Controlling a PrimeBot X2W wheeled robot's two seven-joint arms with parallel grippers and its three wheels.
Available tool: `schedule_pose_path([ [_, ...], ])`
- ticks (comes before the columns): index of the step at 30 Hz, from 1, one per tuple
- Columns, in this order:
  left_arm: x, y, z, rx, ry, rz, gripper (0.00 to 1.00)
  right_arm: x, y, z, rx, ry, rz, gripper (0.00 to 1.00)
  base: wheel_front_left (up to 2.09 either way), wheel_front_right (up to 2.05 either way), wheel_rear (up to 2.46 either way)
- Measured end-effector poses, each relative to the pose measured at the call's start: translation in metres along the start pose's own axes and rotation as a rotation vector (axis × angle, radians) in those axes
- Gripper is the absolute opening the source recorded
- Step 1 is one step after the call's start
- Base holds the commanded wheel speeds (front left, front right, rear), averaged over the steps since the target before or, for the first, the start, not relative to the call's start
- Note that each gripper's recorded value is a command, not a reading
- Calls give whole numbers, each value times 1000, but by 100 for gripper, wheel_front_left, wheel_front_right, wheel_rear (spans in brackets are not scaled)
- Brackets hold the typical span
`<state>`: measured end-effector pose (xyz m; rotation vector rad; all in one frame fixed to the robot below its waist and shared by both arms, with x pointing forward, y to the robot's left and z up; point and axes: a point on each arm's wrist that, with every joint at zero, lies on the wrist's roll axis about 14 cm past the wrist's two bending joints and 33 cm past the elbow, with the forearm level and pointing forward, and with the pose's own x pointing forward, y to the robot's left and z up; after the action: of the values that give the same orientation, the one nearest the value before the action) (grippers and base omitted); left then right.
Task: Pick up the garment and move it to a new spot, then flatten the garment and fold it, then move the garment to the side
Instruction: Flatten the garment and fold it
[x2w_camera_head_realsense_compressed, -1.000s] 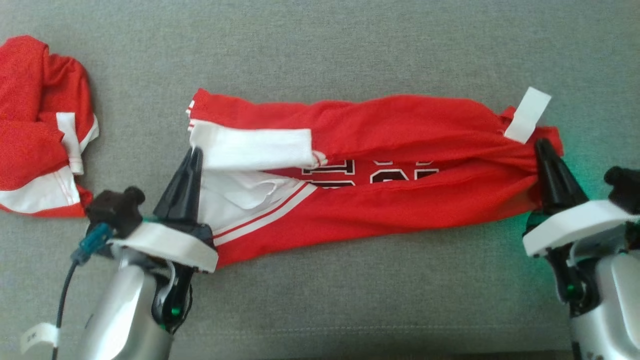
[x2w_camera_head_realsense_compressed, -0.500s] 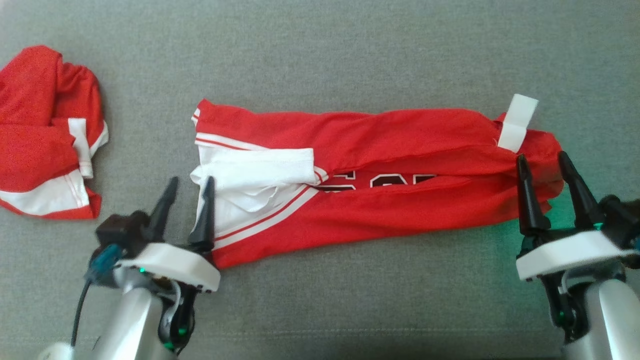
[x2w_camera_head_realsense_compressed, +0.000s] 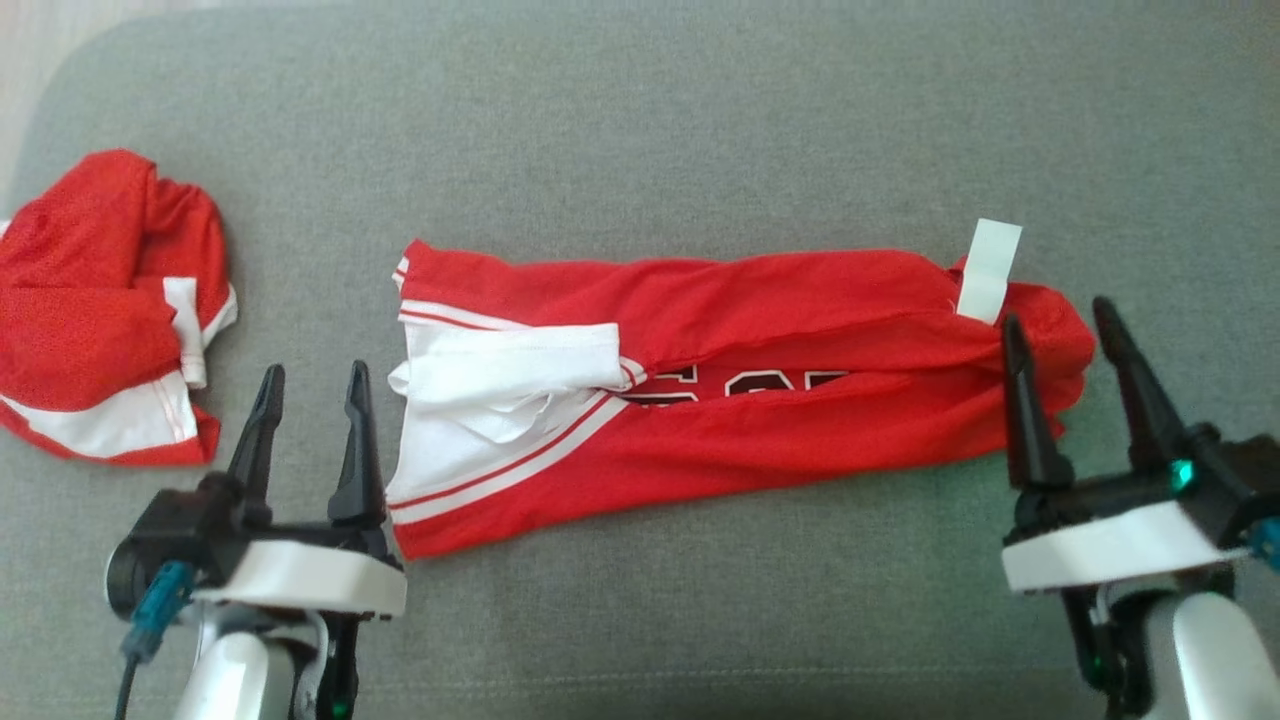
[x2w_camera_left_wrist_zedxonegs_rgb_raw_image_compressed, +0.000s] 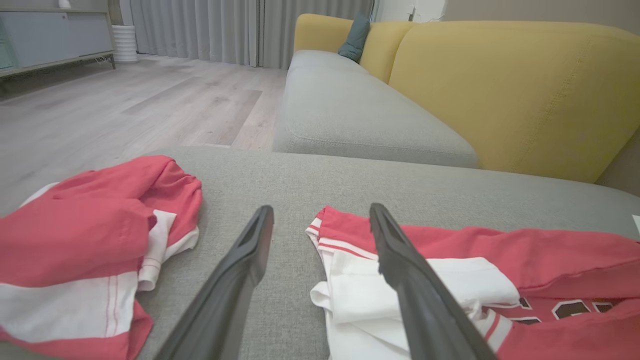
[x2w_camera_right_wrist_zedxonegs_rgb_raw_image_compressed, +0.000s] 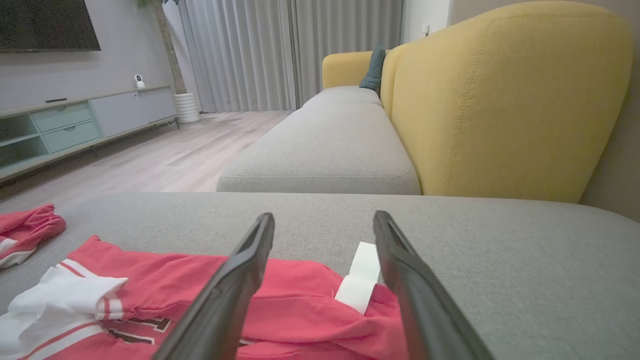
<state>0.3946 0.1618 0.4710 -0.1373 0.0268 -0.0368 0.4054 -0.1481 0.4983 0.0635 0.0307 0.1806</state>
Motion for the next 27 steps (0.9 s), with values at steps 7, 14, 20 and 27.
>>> schedule_pose_path([
  [7,-8,1,3,16,-6,9,100,-11,1,-6,8,27,-6,100,0,0,0],
  [14,-9,2,3,17,-7,15,100,-11,2,-7,13,31,-6,100,0,0,0],
  [20,-9,3,3,18,-6,17,100,-11,1,-9,17,38,-9,100,0,0,0],
  [27,-7,2,-1,25,3,13,100,-14,-15,-38,48,134,-57,100,0,0,0],
])
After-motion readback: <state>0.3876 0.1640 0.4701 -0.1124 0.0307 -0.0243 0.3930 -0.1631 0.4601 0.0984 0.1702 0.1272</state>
